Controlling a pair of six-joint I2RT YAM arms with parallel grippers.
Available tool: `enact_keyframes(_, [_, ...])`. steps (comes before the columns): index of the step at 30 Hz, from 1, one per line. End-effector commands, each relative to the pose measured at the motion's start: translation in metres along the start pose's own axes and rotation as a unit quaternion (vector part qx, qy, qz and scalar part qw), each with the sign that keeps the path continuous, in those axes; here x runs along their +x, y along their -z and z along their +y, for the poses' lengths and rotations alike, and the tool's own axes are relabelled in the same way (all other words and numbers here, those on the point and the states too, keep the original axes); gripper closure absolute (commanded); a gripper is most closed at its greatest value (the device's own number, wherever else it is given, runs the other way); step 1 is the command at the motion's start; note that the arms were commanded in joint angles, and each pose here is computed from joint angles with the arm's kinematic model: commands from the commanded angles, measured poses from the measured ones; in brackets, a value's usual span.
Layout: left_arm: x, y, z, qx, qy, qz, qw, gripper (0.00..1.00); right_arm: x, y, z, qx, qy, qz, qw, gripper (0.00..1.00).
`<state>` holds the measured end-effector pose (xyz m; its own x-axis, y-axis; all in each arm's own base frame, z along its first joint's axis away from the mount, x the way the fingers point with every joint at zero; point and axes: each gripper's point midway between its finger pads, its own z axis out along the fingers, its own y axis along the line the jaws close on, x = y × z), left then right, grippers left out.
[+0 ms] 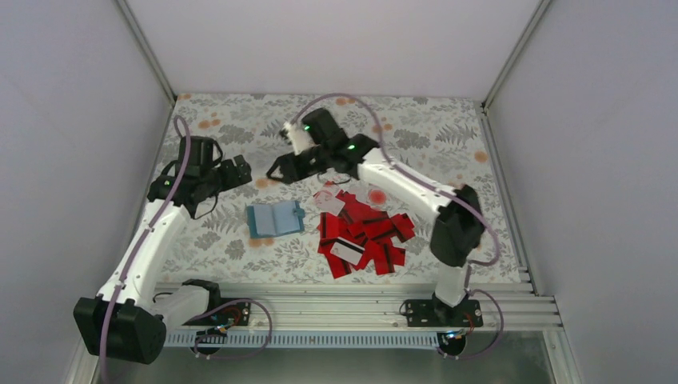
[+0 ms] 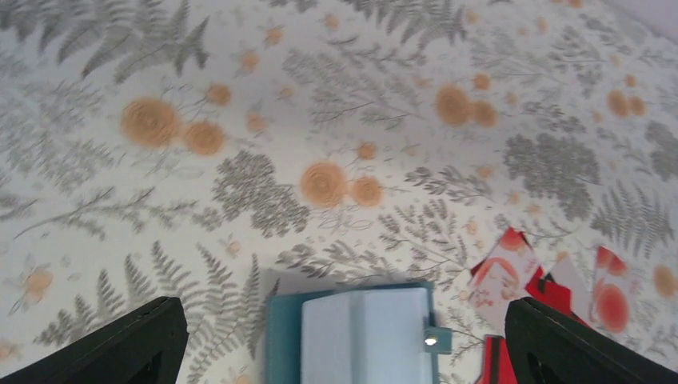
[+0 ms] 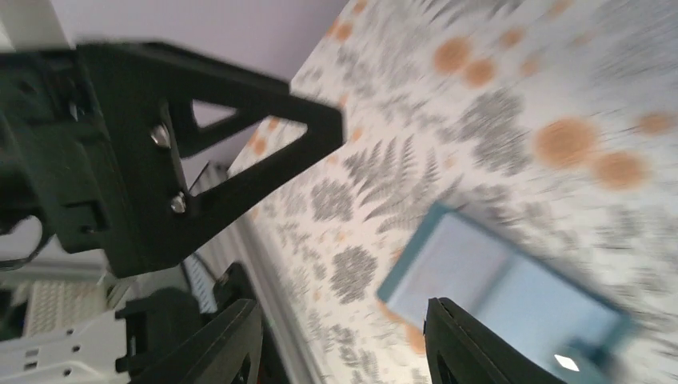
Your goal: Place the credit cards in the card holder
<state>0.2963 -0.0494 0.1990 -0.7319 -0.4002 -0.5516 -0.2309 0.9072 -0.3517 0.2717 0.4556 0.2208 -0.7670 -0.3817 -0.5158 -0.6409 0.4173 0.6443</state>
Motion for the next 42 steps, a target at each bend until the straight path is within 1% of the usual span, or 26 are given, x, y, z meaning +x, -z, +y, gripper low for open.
enact_keyframes(1, [-0.022,0.009,-0.043,0.096,-0.057,-0.026,0.993,0.03,-0.016,0.072,-0.063,0.156,-0.054,-0.079,0.983,0.47])
enact_keyframes(2, [-0.021,0.009,-0.053,0.119,-0.066,-0.023,0.99,0.06,-0.01,0.083,-0.078,0.169,-0.079,-0.083,0.979,0.42])
enact_keyframes(3, [-0.019,0.008,-0.062,0.142,-0.075,-0.017,0.987,0.09,-0.003,0.095,-0.092,0.178,-0.103,-0.086,0.975,0.41])
enact_keyframes(6, [-0.002,-0.002,-0.09,0.195,-0.106,0.019,0.975,0.17,0.033,0.116,-0.137,0.204,-0.177,-0.072,0.96,0.41])
enact_keyframes(9, [0.023,-0.016,-0.115,0.222,-0.138,0.06,0.963,0.21,0.064,0.144,-0.157,0.217,-0.226,-0.079,0.946,0.4])
enact_keyframes(12, [0.044,-0.031,-0.134,0.223,-0.161,0.087,0.958,0.22,0.097,0.153,-0.173,0.211,-0.275,-0.072,0.935,0.39])
enact_keyframes(14, [0.058,-0.045,-0.145,0.219,-0.168,0.11,0.955,0.26,0.11,0.154,-0.178,0.198,-0.287,-0.065,0.935,0.39])
enact_keyframes(17, [0.077,-0.065,-0.16,0.207,-0.176,0.143,0.952,0.41,0.116,0.147,-0.178,0.157,-0.286,-0.053,0.944,0.38])
enact_keyframes(22, [0.104,-0.102,-0.172,0.173,-0.181,0.191,0.949,0.61,0.111,0.13,-0.179,0.102,-0.285,-0.027,0.953,0.38])
enact_keyframes(25, [0.115,-0.119,-0.176,0.158,-0.18,0.215,0.947,0.68,0.103,0.119,-0.182,0.073,-0.285,-0.02,0.955,0.37])
enact_keyframes(27, [0.123,-0.128,-0.177,0.145,-0.18,0.23,0.945,0.7,0.101,0.113,-0.189,0.071,-0.287,-0.009,0.955,0.37])
enact_keyframes(31, [0.139,-0.134,-0.183,0.144,-0.194,0.251,0.937,0.76,0.108,0.109,-0.203,0.098,-0.295,0.008,0.95,0.37])
enact_keyframes(34, [0.156,-0.132,-0.198,0.178,-0.221,0.265,0.922,0.77,0.123,0.11,-0.213,0.133,-0.31,0.022,0.941,0.37])
enact_keyframes(37, [0.171,-0.124,-0.218,0.209,-0.261,0.269,0.903,0.76,0.138,0.126,-0.228,0.209,-0.329,0.022,0.921,0.38])
enact_keyframes(40, [0.183,-0.12,-0.23,0.227,-0.292,0.27,0.889,0.69,0.157,0.149,-0.233,0.269,-0.352,0.011,0.896,0.38])
enact_keyframes(42, [0.189,-0.118,-0.234,0.242,-0.302,0.274,0.881,0.63,0.173,0.164,-0.236,0.297,-0.372,0.005,0.88,0.39])
